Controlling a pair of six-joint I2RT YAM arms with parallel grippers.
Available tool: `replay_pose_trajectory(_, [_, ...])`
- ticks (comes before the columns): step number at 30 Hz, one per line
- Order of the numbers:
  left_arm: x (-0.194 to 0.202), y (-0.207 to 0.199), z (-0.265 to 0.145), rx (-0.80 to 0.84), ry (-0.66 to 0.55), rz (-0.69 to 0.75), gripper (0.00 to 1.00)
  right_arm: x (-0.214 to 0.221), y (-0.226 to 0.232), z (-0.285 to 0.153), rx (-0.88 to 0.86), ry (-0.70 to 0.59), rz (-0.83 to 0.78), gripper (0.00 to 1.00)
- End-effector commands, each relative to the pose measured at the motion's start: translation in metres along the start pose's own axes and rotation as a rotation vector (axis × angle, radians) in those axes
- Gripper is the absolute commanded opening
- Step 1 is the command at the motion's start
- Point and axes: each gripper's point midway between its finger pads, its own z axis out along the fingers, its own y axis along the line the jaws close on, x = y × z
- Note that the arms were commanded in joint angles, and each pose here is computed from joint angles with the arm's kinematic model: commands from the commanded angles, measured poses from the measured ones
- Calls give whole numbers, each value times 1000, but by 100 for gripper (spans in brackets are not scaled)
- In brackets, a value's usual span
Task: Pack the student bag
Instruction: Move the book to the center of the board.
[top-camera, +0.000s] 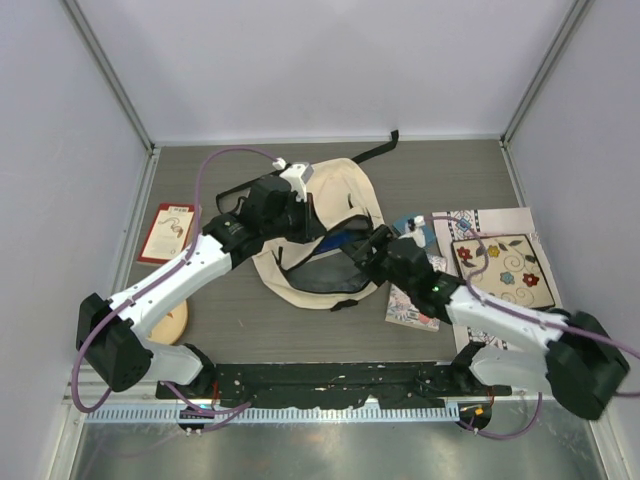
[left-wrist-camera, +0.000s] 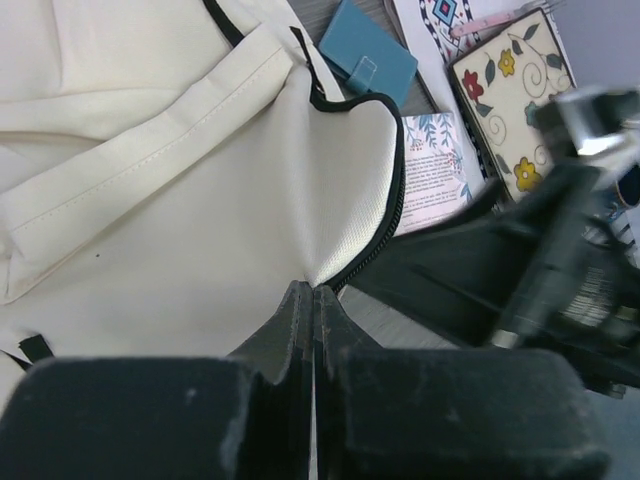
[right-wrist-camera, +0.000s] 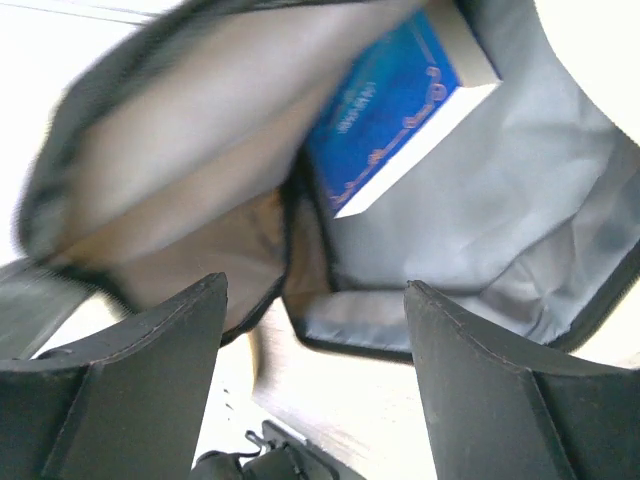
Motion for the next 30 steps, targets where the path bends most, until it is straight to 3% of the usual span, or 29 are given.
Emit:
replay_pose_trajectory(1, [-7,-3,-4,16,-33,6,24,-24,4,-49,-49,-105,-109,77])
replay_pose_trajectory(3, [-5,0,-7,6,-32,-7,49,-47,12,-77,-95,-204,-107,76])
replay_pose_trajectory(4, [-4,2,-9,-4,-35,-14,68,-53,8,-86,-80,-231,-118,75])
replay_pose_trajectory(7, [-15,17,-28,-90,-107,1,94,-82,16,-118,-89,-354,-131,75])
replay_pose_trajectory(8, [-21,21,-37,-115,-139,10,98,-90,25,-126,-106,-382,-131,75])
replay_pose_trajectory(12, [-56,71,-69,-314,-235,20,100,-102,58,-139,-191,-428,-190,75])
replay_pose_trajectory(15, [-79,142,-99,-537,-270,-50,100,-85,84,-119,-237,-338,-269,76])
replay_pose_trajectory(18, [-93,207,-131,-713,-292,-167,100,-51,95,-82,-237,-167,-344,76])
replay_pose_trajectory(20, [-97,233,-145,-778,-304,-208,99,-26,95,-60,-230,-42,-379,77])
replay_pose_trajectory(24, [-91,319,-168,-908,-320,-342,99,-2,108,-42,-304,62,-377,76])
replay_pose_trajectory(30, [-64,403,-151,-1024,-212,-385,100,23,116,-19,-340,180,-431,77])
